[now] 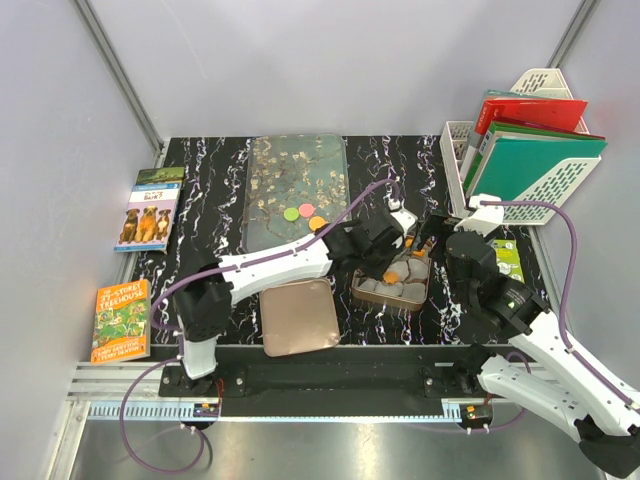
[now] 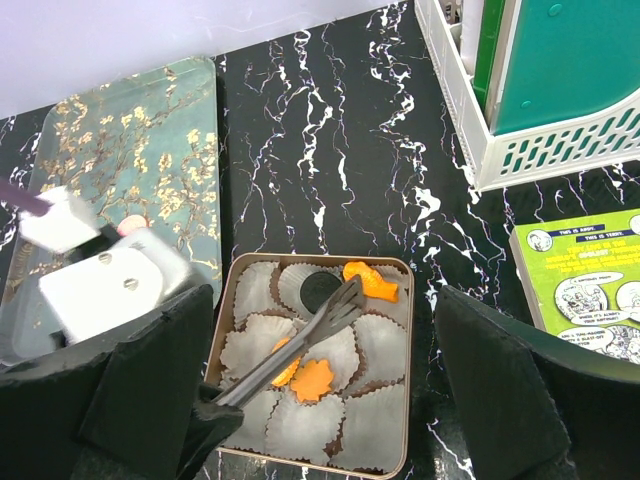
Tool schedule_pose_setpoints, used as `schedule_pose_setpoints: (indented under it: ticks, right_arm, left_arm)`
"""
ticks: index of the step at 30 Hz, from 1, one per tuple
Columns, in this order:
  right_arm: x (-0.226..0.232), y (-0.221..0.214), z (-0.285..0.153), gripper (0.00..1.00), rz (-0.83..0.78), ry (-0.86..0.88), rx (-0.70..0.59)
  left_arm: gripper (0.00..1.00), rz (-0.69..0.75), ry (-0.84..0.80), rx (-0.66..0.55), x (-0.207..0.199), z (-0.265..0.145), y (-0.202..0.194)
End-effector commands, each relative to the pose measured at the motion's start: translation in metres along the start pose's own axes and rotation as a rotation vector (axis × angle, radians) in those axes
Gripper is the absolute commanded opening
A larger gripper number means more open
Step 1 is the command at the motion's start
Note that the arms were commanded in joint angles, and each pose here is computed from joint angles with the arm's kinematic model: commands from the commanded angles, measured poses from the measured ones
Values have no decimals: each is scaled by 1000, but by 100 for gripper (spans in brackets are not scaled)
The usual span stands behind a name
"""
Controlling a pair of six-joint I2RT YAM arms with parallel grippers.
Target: Pack the cookies
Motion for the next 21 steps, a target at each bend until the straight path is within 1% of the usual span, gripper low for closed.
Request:
schedule_pose_setpoints:
  ticks: [1,5,8,10,11,13,14,16,17,19,20,21]
  right_arm:
    - [-1,7,-1,100,23,-5,-31]
    - [-1,7,-1,100,23,-5,-31]
    - [0,7,-1,100,25,-5,-31]
    - [0,7,-1,100,26,-2,-30]
    - [0,6,-1,100,23,-1,-26]
    - [1,6,-1,100,27,4,-25]
    - [1,6,-1,100,27,6,-23]
    - [1,6,-2,100,28,8,-23]
    - [1,6,-2,100,28,8,-23]
    - [2,6,-2,100,33,12,-20]
    - [2,5,-2,100,30,14,-18]
    - [3,5,-1,100,32,15,-17]
  left_arm:
    - [18,-44,94,-187,14,-40,35]
    - [18,-83,191,-256,31,-63,42]
    - [18,-126,255,-278,49,-75,41]
    - [18,-172,280,-269,60,-77,35]
    - [17,-213,308,-256,78,-78,30]
    - [15,-288,314,-219,93,-78,17]
    - [13,-334,351,-202,113,-81,7]
    - [13,-395,399,-181,132,-86,-8]
    - [13,-438,448,-172,152,-93,-22]
    - [13,-493,507,-149,171,-100,-39]
    - [13,-536,561,-109,190,-105,-58]
    - [13,-568,592,-89,199,-108,-68]
Point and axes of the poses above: each gripper's point midway between its finger pads, its own z axis out along the fingers, its own x axis along the line the jaws close on, y = z × x, the point moved 4 cm from there along -z, back along the fingers, and after that the axes turned 10 degrees about z, right-handed, at the moved point
